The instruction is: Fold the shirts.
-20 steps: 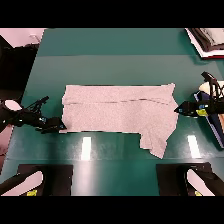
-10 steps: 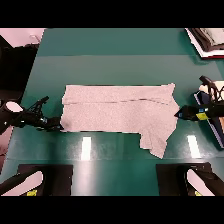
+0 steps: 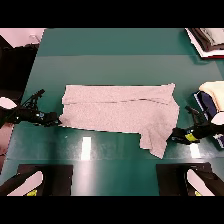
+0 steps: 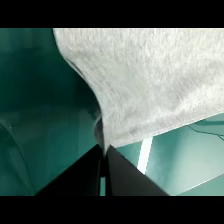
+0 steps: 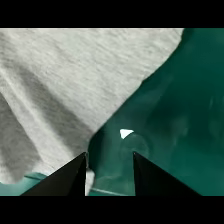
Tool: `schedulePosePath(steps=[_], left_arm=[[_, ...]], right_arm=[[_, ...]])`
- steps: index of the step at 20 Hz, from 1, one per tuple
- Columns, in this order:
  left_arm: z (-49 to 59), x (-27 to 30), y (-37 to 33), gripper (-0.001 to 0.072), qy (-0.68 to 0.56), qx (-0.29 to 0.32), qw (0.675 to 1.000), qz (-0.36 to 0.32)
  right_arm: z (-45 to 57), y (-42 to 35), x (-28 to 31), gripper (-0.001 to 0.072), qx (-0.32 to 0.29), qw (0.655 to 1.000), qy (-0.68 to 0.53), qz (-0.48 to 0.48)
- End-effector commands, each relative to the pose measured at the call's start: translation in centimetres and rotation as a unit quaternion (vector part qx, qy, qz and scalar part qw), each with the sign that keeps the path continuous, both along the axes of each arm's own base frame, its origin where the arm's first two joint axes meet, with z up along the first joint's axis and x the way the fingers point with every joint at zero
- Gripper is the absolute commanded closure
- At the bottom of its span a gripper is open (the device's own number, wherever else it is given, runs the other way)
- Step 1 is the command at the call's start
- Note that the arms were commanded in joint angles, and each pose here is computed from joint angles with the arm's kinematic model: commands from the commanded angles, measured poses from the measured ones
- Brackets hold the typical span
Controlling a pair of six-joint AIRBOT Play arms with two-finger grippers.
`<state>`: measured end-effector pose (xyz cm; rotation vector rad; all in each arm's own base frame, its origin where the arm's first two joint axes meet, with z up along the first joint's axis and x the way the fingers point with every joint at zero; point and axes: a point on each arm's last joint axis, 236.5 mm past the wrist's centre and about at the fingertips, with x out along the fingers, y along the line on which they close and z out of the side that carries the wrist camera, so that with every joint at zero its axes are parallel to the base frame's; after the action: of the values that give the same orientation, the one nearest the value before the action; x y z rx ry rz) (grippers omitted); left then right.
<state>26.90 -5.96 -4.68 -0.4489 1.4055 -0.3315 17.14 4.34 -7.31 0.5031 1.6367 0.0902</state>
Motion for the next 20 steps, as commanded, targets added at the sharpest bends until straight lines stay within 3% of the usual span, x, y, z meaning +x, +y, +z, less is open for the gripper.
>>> schedulePosePath(steps=[1,6,8,9,11,14,18,20], left_arm=[[0.2,0.0,-0.1,0.0684,-0.001,-0.003,1.0,0.0],[0.4,0.1,-0.4,0.0684,-0.001,-0.011,1.0,0.002],[0.4,0.0,-0.4,0.0684,0.0,-0.011,1.0,0.001],[0.4,0.0,-0.4,0.0684,0.0,-0.011,1.0,0.001],[0.4,0.0,-0.4,0.0684,0.0,-0.011,1.0,0.001],[0.6,-0.3,-0.4,0.0685,-0.003,-0.006,1.0,-0.016],[3.3,-1.6,1.4,0.0686,-0.017,0.047,0.997,-0.052],[5.0,-3.2,0.9,0.0685,-0.022,0.045,0.996,-0.069]], right_arm=[[-1.1,1.3,1.9,0.0365,0.026,0.997,-0.037,-0.055],[-0.9,1.1,4.5,0.041,0.028,0.992,-0.084,-0.087],[-0.9,1.1,4.4,0.0572,0.028,0.993,-0.083,-0.085],[-0.9,1.2,4.4,0.0573,0.028,0.993,-0.082,-0.084],[-0.9,1.2,4.3,0.0698,0.028,0.993,-0.081,-0.082],[-0.4,1.0,3.8,0.0701,0.021,0.995,-0.081,-0.055],[4.7,-3.8,0.7,0.0701,-0.095,0.992,-0.07,0.04],[7.7,-5.0,-1.1,0.0701,-0.129,0.988,-0.07,0.055]])
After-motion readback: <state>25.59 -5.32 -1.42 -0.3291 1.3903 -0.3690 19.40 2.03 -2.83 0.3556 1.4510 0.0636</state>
